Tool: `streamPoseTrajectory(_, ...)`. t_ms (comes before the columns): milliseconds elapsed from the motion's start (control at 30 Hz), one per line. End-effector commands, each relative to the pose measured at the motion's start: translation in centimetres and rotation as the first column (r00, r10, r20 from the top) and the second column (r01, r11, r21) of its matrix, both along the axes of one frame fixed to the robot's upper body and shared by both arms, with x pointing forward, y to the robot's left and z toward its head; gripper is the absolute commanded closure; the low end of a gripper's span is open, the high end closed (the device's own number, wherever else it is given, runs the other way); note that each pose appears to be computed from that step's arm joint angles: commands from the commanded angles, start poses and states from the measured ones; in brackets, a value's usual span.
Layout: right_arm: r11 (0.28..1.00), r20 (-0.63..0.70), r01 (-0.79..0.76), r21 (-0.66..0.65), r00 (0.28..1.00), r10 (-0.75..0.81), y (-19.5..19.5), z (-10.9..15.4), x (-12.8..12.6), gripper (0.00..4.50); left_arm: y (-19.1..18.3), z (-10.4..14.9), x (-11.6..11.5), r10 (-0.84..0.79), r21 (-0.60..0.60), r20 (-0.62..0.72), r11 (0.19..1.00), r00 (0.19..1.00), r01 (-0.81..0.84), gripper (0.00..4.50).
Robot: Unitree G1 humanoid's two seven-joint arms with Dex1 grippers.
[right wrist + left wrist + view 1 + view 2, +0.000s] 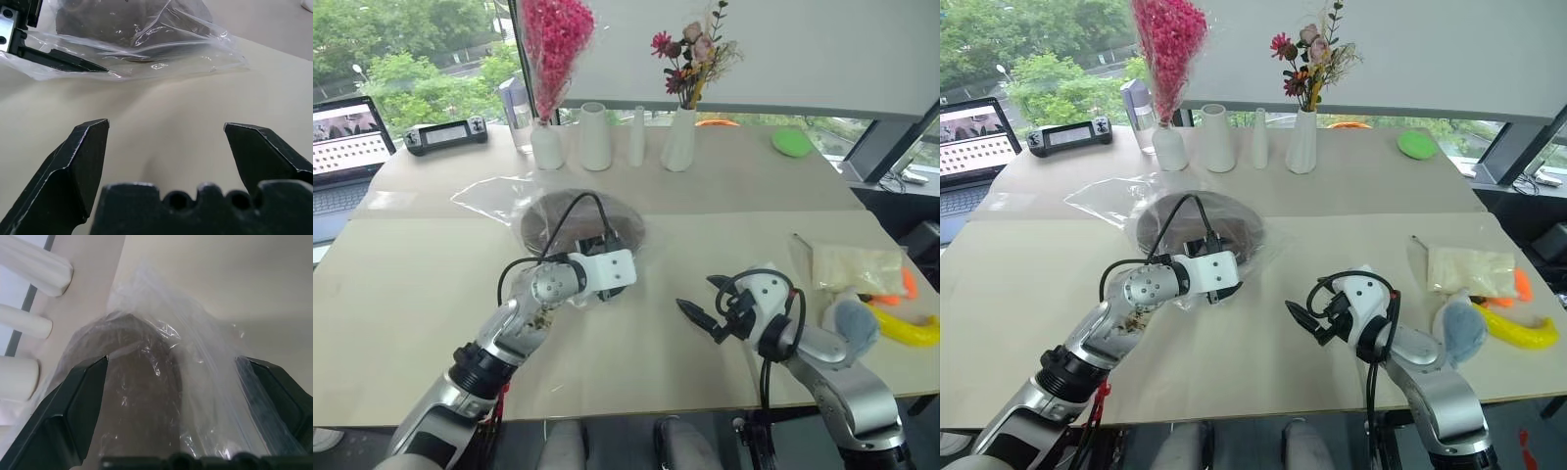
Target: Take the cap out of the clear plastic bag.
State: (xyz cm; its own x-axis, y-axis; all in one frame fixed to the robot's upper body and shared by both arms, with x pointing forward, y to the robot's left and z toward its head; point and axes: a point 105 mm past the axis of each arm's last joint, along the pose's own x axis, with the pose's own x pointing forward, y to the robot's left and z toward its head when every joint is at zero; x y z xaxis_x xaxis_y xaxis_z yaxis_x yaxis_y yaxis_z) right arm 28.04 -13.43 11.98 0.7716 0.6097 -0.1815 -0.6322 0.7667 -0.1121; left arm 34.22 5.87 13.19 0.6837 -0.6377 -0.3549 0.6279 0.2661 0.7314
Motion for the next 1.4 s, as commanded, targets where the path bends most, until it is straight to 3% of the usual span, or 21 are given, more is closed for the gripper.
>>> streamPoseTrajectory(33, 1.0, 0.059, -0.011, -0.005, 0.998, 0.012, 0.2, 1.4, -0.2, 0.0, -2.5, 1.6, -1.8, -0.137, -0.089, 0.018, 0.986, 0.99, 0.138, 0.05)
streamPoseTrajectory(233, 1.0, 0.054, -0.006, -0.009, 0.999, 0.007, 0.0, 1.3, -0.6, 0.0, -2.2, 0.2, -2.5, -0.153, -0.055, -0.041, 0.987, 0.987, 0.15, 0.05)
streamPoseTrajectory(567, 1.0, 0.039, -0.009, -0.011, 0.999, 0.009, 0.0, 1.0, -0.9, 0.0, 0.0, -0.6, -1.0, -0.047, 0.065, 0.041, 0.997, 0.998, 0.045, 0.05)
streamPoseTrajectory(1033, 0.999, 0.038, -0.02, -0.026, 0.999, 0.021, 0.0, 1.3, -0.8, 0.0, 1.5, 0.2, 1.2, 0.079, 0.043, 0.173, 0.995, 0.982, -0.088, 0.05)
streamPoseTrajectory(1100, 0.999, 0.037, -0.02, -0.027, 0.999, 0.021, 0.0, 1.3, -0.8, 0.0, 1.0, 0.7, 1.2, 0.077, -0.003, 0.18, 0.997, 0.981, -0.077, 0.05)
streamPoseTrajectory(1200, 0.999, 0.034, -0.019, -0.026, 0.999, 0.02, 0.1, 1.2, -0.9, 0.0, -2.1, 1.0, -0.4, -0.052, -0.081, 0.146, 0.995, 0.988, 0.064, 0.05)
streamPoseTrajectory(1400, 1.0, 0.03, -0.017, -0.024, 0.999, 0.018, 0.2, 1.3, -1.2, 0.0, -3.9, -0.4, -1.5, -0.133, -0.063, 0.083, 0.988, 0.988, 0.138, 0.05)
